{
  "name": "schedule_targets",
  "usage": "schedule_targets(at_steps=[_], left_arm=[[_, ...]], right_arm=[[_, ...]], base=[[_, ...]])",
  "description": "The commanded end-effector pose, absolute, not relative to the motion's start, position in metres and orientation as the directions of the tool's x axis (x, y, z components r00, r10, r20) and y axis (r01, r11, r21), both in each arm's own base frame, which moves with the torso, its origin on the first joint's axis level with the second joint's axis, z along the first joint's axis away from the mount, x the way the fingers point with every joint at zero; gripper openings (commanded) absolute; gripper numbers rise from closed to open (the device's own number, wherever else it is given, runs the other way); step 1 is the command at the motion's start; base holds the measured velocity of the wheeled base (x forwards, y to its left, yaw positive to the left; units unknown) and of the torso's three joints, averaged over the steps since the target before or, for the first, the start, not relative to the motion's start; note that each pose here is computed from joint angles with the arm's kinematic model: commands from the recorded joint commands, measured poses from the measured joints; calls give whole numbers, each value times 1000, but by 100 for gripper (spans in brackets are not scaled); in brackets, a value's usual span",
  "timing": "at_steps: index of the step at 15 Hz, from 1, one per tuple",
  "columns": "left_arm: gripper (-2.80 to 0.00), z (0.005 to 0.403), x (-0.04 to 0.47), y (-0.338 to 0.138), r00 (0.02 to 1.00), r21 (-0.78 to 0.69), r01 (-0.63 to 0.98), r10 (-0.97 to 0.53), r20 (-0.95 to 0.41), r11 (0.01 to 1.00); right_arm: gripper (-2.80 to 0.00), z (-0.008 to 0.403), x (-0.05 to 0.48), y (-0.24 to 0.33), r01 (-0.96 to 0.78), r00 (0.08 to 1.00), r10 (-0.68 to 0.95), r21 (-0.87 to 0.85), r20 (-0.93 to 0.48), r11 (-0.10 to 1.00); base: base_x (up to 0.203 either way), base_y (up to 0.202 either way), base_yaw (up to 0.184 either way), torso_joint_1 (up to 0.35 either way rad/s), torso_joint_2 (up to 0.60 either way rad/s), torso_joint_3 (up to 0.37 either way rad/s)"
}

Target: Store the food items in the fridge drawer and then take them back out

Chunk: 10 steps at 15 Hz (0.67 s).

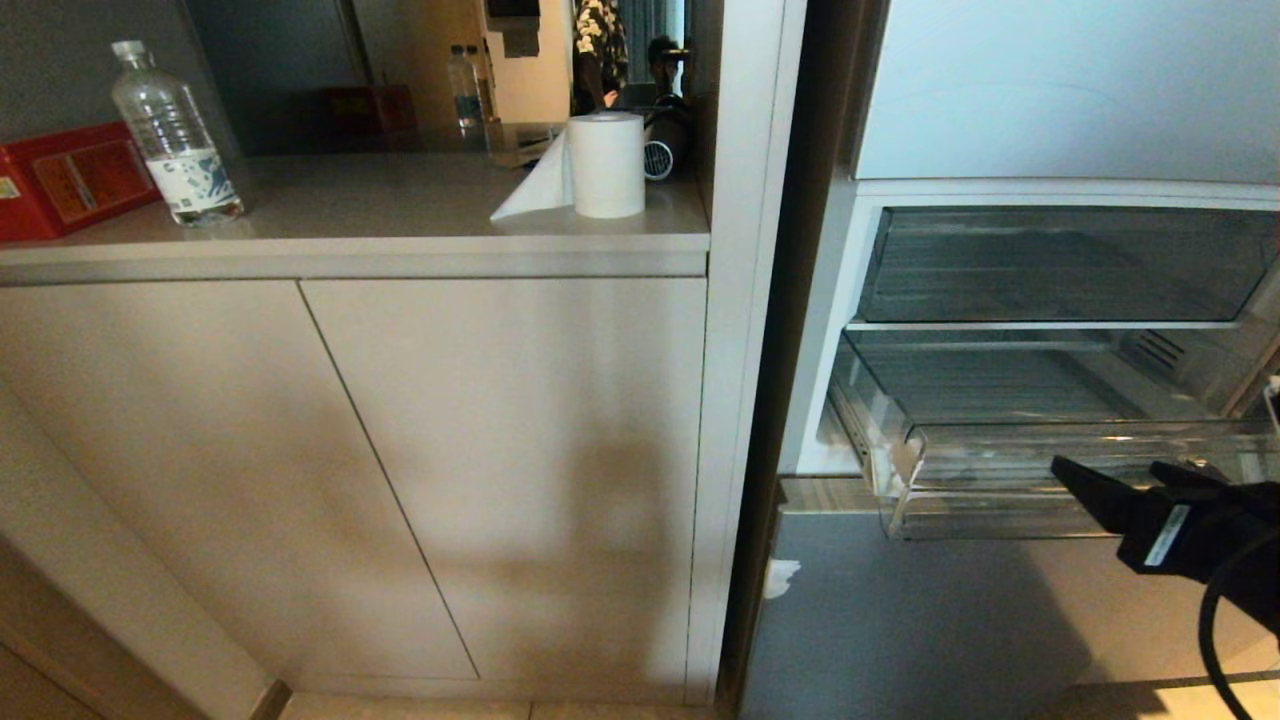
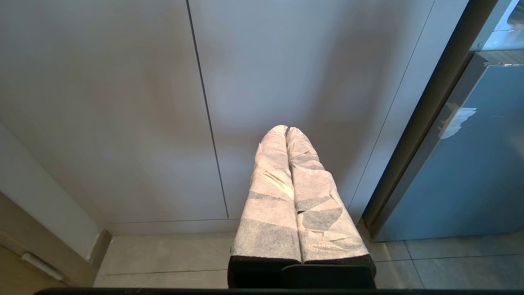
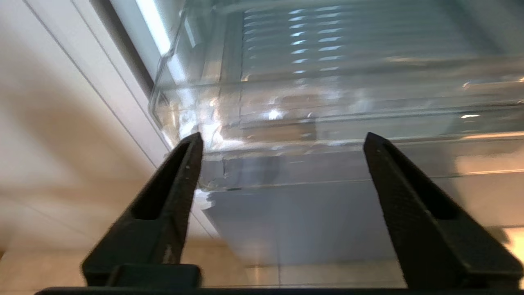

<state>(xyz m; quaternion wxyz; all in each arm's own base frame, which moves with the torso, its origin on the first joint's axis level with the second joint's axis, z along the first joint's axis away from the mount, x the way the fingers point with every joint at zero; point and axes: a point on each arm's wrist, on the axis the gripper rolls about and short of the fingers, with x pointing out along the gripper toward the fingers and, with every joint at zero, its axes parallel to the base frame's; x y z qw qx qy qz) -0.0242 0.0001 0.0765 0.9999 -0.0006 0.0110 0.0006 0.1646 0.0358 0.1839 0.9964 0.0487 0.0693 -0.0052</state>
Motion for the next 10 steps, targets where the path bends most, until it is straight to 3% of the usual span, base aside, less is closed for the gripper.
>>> schedule_targets(at_steps=[1,10], left_arm=[[-280,76,-24,0,1000,-1,-2,2,-20,1000],[-280,76,-24,0,1000,-1,-2,2,-20,1000]], right_arm=[[0,213,155,30,42,991,-29,99,-127,994],[0,218,271,44,116,884,-108,-10,-454,993]], base=[[0,0,0,0,0,0],[0,0,0,0,0,0]])
